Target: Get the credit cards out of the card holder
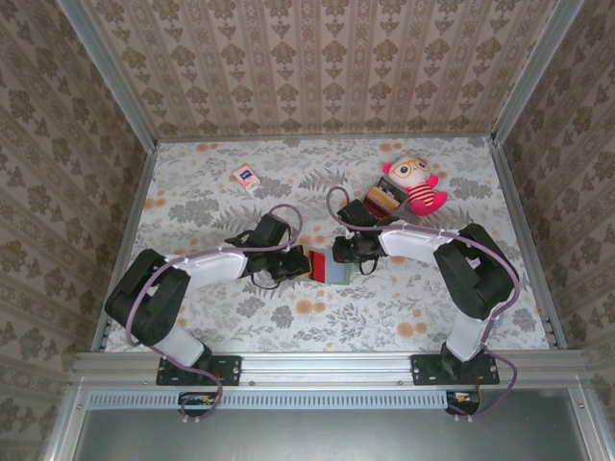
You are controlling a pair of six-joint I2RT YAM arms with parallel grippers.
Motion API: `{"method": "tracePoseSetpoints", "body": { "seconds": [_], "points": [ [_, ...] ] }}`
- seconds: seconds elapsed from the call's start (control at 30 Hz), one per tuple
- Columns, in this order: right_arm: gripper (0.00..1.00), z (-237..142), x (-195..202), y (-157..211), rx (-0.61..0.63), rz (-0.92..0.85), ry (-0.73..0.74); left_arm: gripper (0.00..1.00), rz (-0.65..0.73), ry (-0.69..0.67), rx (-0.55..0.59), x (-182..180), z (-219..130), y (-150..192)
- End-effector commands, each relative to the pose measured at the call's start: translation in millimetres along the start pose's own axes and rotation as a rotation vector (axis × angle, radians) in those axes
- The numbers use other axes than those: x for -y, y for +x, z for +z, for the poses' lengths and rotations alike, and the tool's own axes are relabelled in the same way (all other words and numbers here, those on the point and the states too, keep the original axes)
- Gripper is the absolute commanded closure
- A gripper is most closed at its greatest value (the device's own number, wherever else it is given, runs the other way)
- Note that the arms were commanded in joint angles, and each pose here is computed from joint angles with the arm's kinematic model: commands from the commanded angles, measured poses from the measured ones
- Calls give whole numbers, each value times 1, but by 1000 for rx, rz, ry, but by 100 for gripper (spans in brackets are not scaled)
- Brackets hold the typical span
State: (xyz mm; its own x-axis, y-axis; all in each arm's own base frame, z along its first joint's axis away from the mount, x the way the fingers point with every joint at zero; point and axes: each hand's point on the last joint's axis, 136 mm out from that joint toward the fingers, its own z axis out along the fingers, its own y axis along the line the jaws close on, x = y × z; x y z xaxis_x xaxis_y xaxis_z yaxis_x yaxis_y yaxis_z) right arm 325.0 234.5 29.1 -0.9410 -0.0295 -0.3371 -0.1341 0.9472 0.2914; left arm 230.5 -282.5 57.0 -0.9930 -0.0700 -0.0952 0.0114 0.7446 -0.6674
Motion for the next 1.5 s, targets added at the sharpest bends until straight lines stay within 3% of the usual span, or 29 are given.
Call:
{"method": "tracePoseSetpoints", "body": {
  "seconds": [0.0, 0.13, 0.23, 0.4, 0.6, 0.77, 1.1, 1.47],
  "points": [
    [60, -32, -31, -23, 73, 20, -155, 100, 9, -35, 34, -6, -19, -2],
    [42, -67, -59, -42, 138, 26, -339, 100, -6, -2, 83, 5, -43, -12],
    [34, -88, -73, -53, 149, 61, -468, 100, 6, 44, 136, 23, -63, -22],
    [29, -117, -97, -70, 118, 141, -721, 100, -7, 176, 230, 58, -92, -43],
    [29, -141, -117, -84, 87, 236, -906, 100, -25, 318, 307, 99, -122, -65],
    [29, -153, -126, -92, 77, 266, -967, 100, -44, 441, 343, 124, -144, -78],
    [37, -170, -135, -107, 100, 317, -1050, 100, -38, 536, 296, 138, -168, -81],
    [38, -159, -120, -111, 98, 316, -951, 100, 30, 507, 344, 133, -184, -85]
  ]
}}
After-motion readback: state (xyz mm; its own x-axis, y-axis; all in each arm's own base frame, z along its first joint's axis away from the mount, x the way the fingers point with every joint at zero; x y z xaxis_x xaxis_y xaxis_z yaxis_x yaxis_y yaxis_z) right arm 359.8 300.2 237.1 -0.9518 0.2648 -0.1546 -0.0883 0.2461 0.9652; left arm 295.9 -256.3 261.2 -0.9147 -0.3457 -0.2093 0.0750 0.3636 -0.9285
